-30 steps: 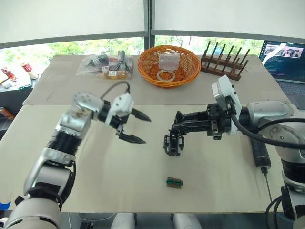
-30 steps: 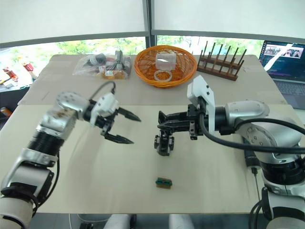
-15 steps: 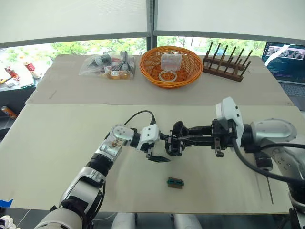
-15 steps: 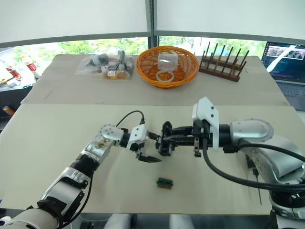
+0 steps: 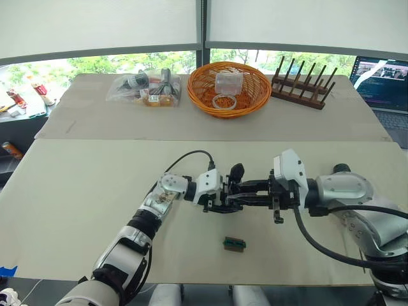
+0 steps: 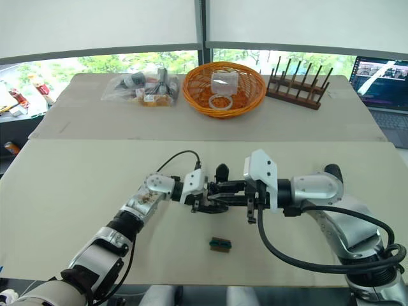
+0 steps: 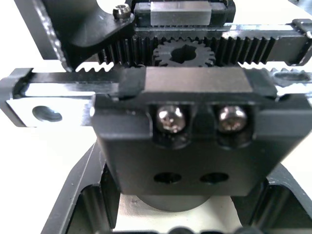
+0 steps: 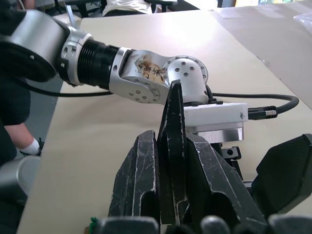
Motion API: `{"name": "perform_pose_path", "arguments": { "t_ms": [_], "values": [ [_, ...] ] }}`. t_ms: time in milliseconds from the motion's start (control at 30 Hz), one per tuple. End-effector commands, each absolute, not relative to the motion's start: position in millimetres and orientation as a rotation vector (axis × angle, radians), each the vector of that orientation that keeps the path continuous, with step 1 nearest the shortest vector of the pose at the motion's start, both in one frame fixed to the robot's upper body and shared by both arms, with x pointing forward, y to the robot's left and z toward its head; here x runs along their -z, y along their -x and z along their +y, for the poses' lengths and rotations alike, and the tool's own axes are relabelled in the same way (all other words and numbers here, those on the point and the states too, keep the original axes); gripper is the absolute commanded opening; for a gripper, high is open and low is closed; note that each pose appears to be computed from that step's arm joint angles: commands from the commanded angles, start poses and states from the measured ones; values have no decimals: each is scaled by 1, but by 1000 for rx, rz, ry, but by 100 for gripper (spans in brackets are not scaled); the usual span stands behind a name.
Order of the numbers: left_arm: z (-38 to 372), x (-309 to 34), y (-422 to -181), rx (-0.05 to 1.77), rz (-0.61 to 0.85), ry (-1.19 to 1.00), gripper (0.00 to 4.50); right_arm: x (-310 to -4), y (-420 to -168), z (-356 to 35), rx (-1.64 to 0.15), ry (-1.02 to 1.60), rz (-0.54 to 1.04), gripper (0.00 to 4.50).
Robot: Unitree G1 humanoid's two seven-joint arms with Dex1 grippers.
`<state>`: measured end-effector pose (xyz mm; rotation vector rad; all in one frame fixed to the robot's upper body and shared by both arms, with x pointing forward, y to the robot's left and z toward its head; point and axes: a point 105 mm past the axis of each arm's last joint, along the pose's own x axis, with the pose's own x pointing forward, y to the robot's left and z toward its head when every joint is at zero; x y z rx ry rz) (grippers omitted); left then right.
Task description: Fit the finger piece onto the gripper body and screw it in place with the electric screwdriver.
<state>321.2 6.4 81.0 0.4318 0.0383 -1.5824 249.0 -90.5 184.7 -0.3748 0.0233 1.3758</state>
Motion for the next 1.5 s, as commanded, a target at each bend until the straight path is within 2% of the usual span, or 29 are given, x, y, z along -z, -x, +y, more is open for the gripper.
{"name": "perform_pose_path", "arguments": {
  "t_ms": [33,267,600,833,967,1233,1500],
  "values": [
    [7,-79,-323,1593,39,-473,238,-189,-253,-87,-1387,428,-60,35],
    [2,-81,-326,1593,34,-474,238,-177,-261,-87,-1403,432,-71,35],
    [3,-78,-327,1593,44,-480,238,-170,-257,-87,-1448,395,-47,35],
    [2,-81,-326,1596,33,-478,238,-147,-262,-94,-1441,355,57,35],
    [2,-81,-327,1593,32,-478,238,-122,-268,-103,-1391,291,129,35],
    [4,-81,-328,1584,39,-476,238,-94,-270,-119,-1316,243,160,35],
    [7,-82,-332,1563,45,-466,238,-78,-270,-121,-1473,246,390,35]
  ]
}}
